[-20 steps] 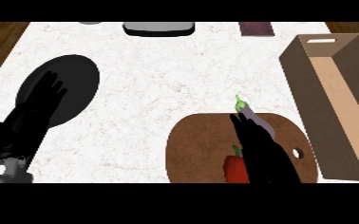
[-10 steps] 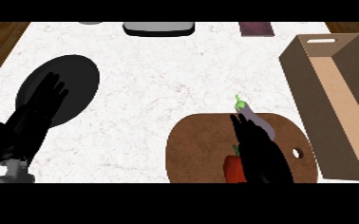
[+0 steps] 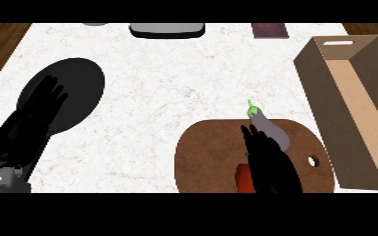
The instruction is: Pick the bell pepper from the cutting board and place it in the cardboard box
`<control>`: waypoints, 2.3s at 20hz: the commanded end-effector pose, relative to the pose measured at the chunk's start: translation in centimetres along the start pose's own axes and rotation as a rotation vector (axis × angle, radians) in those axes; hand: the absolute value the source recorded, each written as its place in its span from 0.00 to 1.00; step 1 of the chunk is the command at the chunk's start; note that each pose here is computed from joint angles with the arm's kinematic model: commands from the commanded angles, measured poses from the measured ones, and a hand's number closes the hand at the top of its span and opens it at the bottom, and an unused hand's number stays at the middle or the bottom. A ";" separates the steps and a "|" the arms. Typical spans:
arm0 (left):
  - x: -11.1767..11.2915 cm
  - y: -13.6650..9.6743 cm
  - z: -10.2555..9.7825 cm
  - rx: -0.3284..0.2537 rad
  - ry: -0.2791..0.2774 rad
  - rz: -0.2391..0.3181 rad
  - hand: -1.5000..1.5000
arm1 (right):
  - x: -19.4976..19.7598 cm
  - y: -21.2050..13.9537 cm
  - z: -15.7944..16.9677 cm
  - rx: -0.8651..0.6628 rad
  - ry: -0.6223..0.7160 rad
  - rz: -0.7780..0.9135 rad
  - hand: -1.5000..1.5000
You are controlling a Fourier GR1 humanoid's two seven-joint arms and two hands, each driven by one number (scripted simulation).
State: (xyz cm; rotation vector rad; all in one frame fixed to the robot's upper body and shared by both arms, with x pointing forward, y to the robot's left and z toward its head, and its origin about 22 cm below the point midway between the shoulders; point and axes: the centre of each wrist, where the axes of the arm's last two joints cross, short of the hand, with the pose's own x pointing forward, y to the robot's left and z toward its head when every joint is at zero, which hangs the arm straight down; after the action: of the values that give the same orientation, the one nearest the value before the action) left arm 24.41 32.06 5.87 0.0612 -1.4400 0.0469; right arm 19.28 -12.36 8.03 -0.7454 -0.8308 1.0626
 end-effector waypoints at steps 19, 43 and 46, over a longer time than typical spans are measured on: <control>0.3 -1.5 0.2 -0.008 0.006 0.009 0.50 | -0.7 1.2 -1.9 -0.029 0.062 0.075 1.00; -1.5 0.4 -0.9 -0.014 -0.013 -0.010 0.50 | 3.4 -12.3 -16.4 -0.343 0.271 -0.058 1.00; -0.8 0.1 -0.4 -0.006 0.000 0.018 0.50 | 6.3 -13.6 -13.5 -0.436 0.207 -0.035 1.00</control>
State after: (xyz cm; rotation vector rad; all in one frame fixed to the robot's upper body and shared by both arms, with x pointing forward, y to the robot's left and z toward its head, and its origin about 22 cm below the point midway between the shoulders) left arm 24.88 31.93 4.94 0.0420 -1.4452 0.0374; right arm 38.43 -14.02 10.55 -1.1192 -0.8205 0.7710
